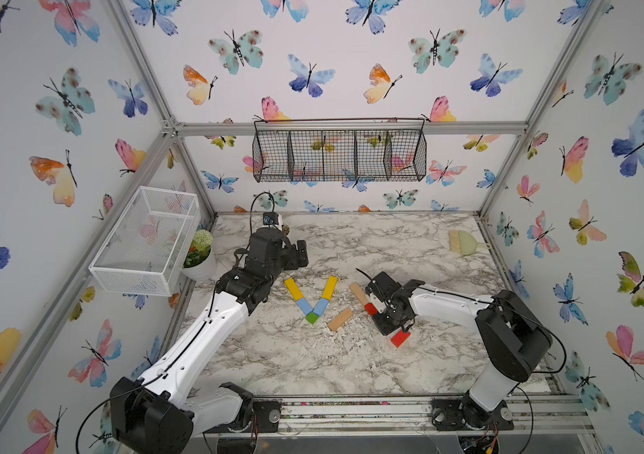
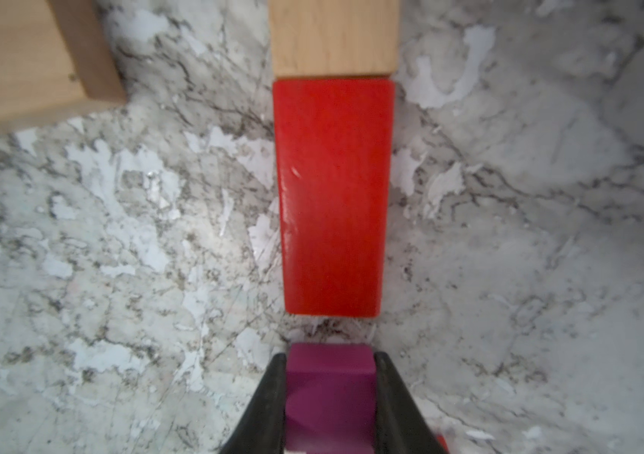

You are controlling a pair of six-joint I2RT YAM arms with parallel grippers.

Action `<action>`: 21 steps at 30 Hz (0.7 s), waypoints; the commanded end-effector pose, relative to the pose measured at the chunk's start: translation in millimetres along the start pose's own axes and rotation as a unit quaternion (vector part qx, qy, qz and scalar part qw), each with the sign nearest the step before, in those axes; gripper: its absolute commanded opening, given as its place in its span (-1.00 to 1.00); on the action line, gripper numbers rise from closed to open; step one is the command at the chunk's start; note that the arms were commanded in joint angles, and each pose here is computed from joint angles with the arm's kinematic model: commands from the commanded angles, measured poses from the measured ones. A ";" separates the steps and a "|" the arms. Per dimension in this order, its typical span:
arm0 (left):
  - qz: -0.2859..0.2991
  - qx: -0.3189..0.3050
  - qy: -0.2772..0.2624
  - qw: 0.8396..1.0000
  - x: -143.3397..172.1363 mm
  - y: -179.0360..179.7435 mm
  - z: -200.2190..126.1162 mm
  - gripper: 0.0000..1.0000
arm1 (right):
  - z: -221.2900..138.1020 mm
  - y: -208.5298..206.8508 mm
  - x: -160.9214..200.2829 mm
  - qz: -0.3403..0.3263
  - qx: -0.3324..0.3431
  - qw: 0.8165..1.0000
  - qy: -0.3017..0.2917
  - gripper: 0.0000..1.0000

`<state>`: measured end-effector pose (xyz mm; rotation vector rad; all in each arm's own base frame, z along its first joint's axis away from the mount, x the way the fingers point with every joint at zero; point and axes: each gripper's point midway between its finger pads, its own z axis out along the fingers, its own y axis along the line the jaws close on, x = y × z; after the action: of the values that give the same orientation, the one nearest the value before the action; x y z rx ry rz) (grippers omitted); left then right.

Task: Assemble the letter v with building blocks
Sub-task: Assemble the building block at the center of the board.

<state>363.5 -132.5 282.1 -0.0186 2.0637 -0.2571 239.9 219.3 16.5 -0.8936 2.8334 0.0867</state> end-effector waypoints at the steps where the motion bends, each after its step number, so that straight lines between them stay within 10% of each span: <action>1: -0.006 0.008 -0.011 1.000 -5.1 -0.4 -5.5 0.95 | 4.8 1.1 -5.3 -0.004 -0.007 1.000 0.000 -0.47; 21: -0.007 0.007 -0.012 1.000 -6.4 1.4 -4.9 0.94 | 13.2 -2.2 -8.5 -0.003 -0.005 1.000 0.002 -0.48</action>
<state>364.1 -131.0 282.1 -0.0228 2.0636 -0.2551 250.8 226.1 16.0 -0.8893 2.8070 0.1047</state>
